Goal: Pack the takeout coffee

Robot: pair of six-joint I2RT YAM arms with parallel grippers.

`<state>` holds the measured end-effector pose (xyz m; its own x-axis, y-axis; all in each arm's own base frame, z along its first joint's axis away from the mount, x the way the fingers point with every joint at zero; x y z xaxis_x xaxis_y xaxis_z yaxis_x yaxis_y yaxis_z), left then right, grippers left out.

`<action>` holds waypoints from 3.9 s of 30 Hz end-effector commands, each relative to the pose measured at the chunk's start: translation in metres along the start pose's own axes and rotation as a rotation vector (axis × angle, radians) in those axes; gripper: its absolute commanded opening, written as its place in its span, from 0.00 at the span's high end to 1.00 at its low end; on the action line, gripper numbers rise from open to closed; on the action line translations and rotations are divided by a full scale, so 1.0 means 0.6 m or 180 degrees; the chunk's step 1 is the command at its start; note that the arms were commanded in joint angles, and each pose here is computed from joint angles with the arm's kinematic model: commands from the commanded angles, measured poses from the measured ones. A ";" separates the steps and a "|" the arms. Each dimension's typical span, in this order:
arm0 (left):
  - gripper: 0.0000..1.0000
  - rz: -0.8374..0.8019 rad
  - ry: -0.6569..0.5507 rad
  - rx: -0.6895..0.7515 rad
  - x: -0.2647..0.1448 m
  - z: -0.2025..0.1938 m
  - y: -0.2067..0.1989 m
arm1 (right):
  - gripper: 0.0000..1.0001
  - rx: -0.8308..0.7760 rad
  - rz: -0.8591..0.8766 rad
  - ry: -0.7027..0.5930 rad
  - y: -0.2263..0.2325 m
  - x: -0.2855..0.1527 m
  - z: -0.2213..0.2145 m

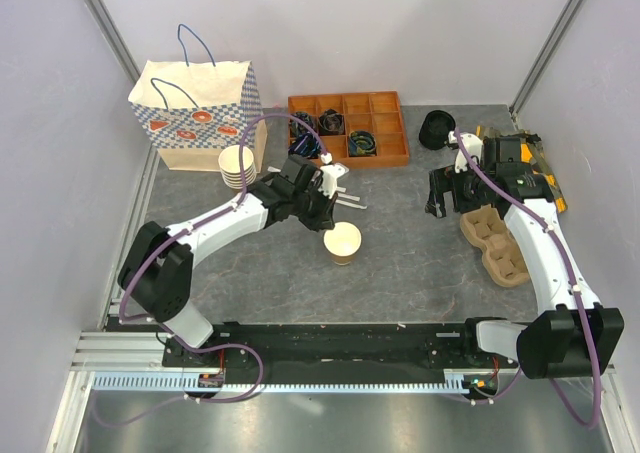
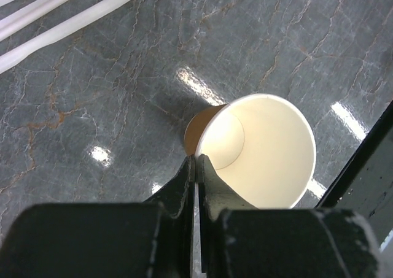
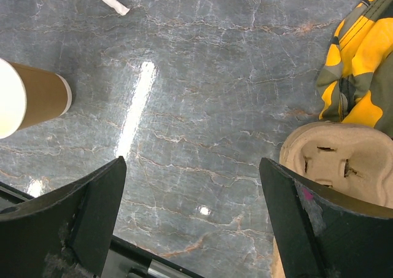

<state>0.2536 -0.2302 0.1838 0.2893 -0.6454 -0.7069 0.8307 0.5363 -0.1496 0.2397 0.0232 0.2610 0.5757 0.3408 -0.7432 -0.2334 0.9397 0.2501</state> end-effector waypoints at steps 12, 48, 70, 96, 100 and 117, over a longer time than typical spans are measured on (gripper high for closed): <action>0.50 0.0034 -0.0322 0.0062 -0.003 0.015 -0.015 | 0.02 -0.0100 -0.0118 -0.0253 0.000 -0.018 0.039; 0.12 -0.0699 -0.0788 -0.0314 -0.217 0.089 0.054 | 0.44 -0.0620 -0.0575 -0.0588 -0.130 0.289 0.354; 0.13 -0.0761 -0.0717 -0.0460 -0.193 0.093 0.069 | 0.55 -0.0832 -0.0705 -0.0367 -0.169 0.372 0.319; 0.13 -0.0784 -0.0687 -0.0508 -0.184 0.094 0.075 | 0.70 -0.0832 -0.0616 -0.0241 -0.182 0.400 0.301; 0.13 -0.0793 -0.0686 -0.0510 -0.184 0.094 0.074 | 0.63 -0.0837 -0.0561 -0.0262 -0.175 0.391 0.306; 0.13 -0.0820 -0.0686 -0.0521 -0.182 0.095 0.075 | 0.61 -0.0770 -0.0501 -0.0403 -0.177 0.362 0.326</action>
<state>0.2815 -0.1638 0.2818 0.1918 -0.8369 -0.5127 0.7948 0.4389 -0.4191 0.5388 0.0042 0.1614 0.6522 0.1816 -0.7360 -0.3008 0.9532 -0.0313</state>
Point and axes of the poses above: each gripper's point midway between its finger pads, its own x axis out along the fingers, its own y axis along the line the jaws close on, z = x × y, the point moved 10 cm from there along -x, back along the fingers, and after that the axes turned 9 degrees about x, right-handed, at the moved point
